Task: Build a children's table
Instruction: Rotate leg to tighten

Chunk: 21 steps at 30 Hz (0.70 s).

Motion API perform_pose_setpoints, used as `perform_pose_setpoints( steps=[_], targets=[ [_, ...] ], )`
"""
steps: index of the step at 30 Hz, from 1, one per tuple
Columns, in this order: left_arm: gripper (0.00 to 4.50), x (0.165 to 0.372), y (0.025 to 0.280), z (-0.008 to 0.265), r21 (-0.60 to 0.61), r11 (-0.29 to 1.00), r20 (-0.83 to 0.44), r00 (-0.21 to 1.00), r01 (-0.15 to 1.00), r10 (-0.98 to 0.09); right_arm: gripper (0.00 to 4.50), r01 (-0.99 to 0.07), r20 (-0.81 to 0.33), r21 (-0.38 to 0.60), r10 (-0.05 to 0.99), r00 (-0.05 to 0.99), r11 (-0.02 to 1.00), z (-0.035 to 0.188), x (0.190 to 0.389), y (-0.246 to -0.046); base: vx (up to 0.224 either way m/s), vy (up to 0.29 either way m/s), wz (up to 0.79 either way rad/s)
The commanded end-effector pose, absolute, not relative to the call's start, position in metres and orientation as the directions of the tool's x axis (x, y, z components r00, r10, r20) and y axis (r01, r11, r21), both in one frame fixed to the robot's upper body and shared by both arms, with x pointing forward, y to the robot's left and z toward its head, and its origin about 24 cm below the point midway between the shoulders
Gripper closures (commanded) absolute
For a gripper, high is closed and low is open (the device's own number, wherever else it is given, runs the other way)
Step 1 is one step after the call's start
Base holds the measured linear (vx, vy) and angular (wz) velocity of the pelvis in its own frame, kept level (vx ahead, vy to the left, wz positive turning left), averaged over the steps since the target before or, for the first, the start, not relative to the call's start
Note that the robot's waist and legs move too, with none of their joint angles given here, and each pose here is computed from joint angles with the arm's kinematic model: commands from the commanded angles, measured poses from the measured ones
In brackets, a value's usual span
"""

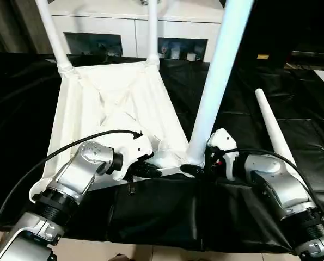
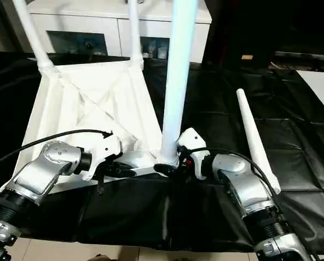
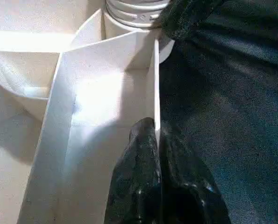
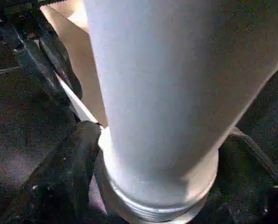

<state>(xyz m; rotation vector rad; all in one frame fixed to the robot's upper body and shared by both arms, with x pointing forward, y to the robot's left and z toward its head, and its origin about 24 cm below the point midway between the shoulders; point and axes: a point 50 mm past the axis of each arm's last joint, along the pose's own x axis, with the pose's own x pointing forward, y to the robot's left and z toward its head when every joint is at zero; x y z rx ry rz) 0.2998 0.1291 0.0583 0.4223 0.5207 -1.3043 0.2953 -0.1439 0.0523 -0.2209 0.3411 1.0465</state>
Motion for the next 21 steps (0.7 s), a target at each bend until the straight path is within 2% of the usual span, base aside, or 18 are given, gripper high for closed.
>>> perform_pose_setpoints(
  steps=[1, 3, 7, 10, 16, 17, 18, 19, 20, 21],
  targets=[
    [4.50, 0.299, 0.123, 0.066, 0.017, 0.166, -0.565, 0.147, 0.986, -0.812, 1.20, -0.868, -0.371, -0.016, 0.803, 0.466, 0.496, 0.055, 0.297, -0.147, 0.000, 0.000, 0.00],
    [4.50, 0.299, 0.124, 0.066, 0.016, 0.165, -0.566, 0.145, 0.986, -0.811, 1.49, -0.868, -0.372, -0.015, 0.803, 0.465, 0.496, 0.054, 0.297, -0.147, 0.000, 0.000, 0.00],
    [4.50, 0.299, 0.123, 0.065, 0.013, 0.172, -0.565, 0.149, 0.985, -0.812, 1.74, -0.849, -0.367, 0.005, 0.791, 0.489, 0.528, 0.051, 0.298, -0.148, 0.000, 0.000, 0.00],
    [4.50, 0.303, 0.121, 0.063, 0.021, 0.227, -0.550, 0.201, 0.974, -0.811, 1.75, -0.775, -0.368, 0.016, 0.724, 0.583, 0.632, 0.045, 0.306, -0.150, 0.000, 0.000, 0.00],
    [4.50, 0.320, 0.104, 0.059, 0.057, 0.429, -0.526, 0.392, 0.902, -0.755, 1.76, -0.458, -0.385, 0.038, 0.436, 0.814, 0.888, 0.027, 0.323, -0.147, 0.000, 0.000, 0.00],
    [4.50, 0.323, 0.102, 0.059, 0.062, 0.454, -0.525, 0.416, 0.889, -0.743, 1.76, -0.413, -0.388, 0.039, 0.395, 0.833, 0.910, 0.025, 0.324, -0.146, 0.000, 0.000, 0.00],
    [4.50, 0.330, 0.096, 0.060, 0.068, 0.527, -0.509, 0.484, 0.847, -0.712, 1.76, -0.314, -0.374, 0.068, 0.316, 0.872, 0.947, 0.023, 0.327, -0.142, 0.000, 0.000, 0.00],
    [4.50, 0.332, 0.095, 0.060, 0.069, 0.542, -0.505, 0.498, 0.837, -0.705, 1.76, -0.291, -0.372, 0.076, 0.298, 0.879, 0.954, 0.022, 0.328, -0.141, 0.000, 0.000, 0.00],
    [4.50, 0.338, 0.090, 0.061, 0.074, 0.609, -0.488, 0.561, 0.790, -0.668, 1.76, -0.212, -0.372, 0.094, 0.232, 0.899, 0.973, 0.019, 0.329, -0.135, 0.000, 0.000, 0.00],
    [4.50, 0.340, 0.089, 0.062, 0.075, 0.624, -0.485, 0.575, 0.778, -0.659, 1.77, -0.193, -0.373, 0.098, 0.216, 0.902, 0.976, 0.019, 0.329, -0.133, 0.000, 0.000, 0.00]
  ],
)
